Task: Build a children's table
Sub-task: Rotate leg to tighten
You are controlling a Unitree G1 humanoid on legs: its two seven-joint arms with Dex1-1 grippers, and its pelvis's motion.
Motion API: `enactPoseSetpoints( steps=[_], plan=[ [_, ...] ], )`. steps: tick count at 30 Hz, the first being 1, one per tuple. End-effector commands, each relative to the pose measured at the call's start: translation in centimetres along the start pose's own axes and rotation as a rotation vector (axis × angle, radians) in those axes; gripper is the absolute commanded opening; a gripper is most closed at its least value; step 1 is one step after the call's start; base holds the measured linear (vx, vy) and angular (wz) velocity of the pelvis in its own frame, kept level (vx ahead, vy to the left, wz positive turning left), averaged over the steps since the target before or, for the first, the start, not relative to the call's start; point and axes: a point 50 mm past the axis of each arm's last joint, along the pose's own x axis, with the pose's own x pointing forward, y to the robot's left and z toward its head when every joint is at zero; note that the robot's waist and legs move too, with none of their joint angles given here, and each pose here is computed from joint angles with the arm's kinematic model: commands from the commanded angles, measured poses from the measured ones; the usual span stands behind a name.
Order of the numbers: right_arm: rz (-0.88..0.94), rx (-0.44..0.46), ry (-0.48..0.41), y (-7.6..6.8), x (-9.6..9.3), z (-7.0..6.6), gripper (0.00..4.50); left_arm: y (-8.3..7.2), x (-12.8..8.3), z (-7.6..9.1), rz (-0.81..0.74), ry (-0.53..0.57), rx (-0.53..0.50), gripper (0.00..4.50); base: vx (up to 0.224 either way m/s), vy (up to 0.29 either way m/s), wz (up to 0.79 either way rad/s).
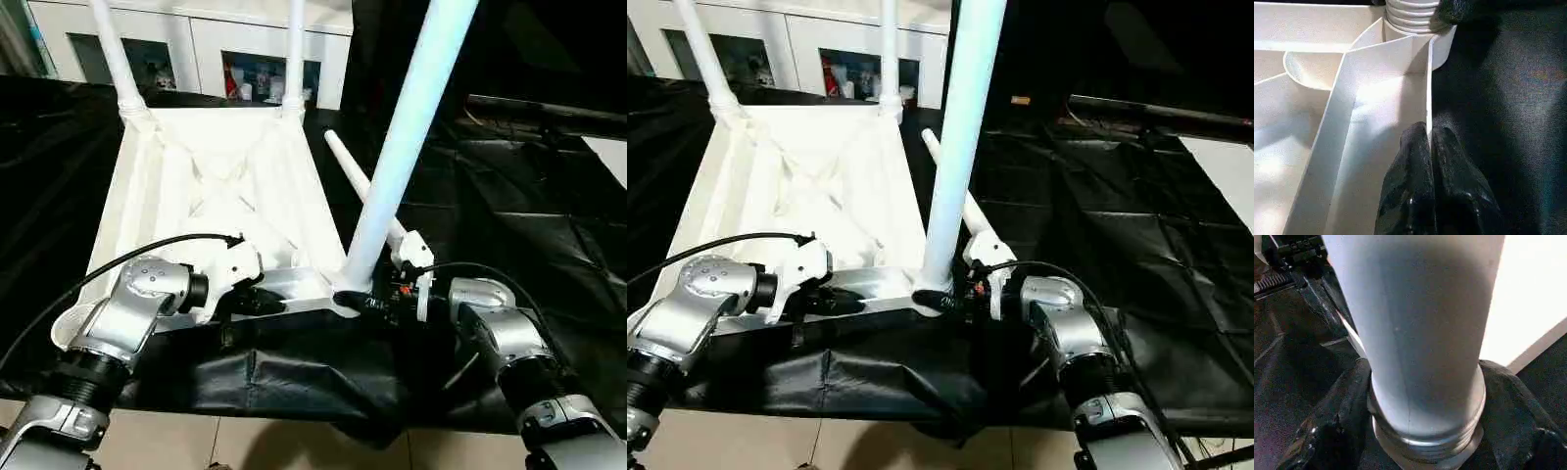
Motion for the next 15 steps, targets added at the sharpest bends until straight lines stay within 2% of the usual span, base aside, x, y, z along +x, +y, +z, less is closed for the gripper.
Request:
enactPoseSetpoints(
  steps=[1, 5, 6, 8, 9, 12, 15],
  plan=[
    [-0.018, 0.022, -0.002, 0.1, 0.3, -0.4, 2.77, -1.3, 1.6, -1.8, -0.069, 0.069, -0.056, 0.0, 0.0, 0.0, 0.0],
    [-0.139, 0.026, 0.02, -0.6, 0.6, -1.0, 2.72, -0.8, 1.9, -2.0, -0.001, 0.093, -0.069, 0.0, 0.0, 0.0, 0.0],
    [-0.275, 0.044, 0.047, -1.3, 0.8, -1.6, 2.72, 0.0, 2.3, -2.1, 0.083, 0.107, -0.091, 0.0, 0.0, 0.0, 0.0],
    [-0.39, 0.089, 0.048, -1.8, 1.2, -2.0, 2.7, 0.8, 2.8, -2.1, 0.166, 0.118, -0.128, 0.0, -0.054, 0.001, -0.01],
    [-0.39, 0.089, 0.048, -1.8, 1.2, -2.0, 2.7, 0.8, 2.8, -2.1, 0.166, 0.118, -0.128, 0.0, -0.062, 0.002, -0.01],
    [-0.582, 0.197, 0.032, -2.4, 2.2, -2.3, 2.7, 2.1, 3.8, -1.5, 0.313, 0.147, -0.181, 0.0, -0.035, 0.001, -0.01],
    [-0.647, 0.249, -0.008, -2.4, 3.4, -2.0, 2.7, 2.8, 4.8, -0.5, 0.385, 0.131, -0.213, 0.0, 0.0, 0.0, 0.0]
  ],
)
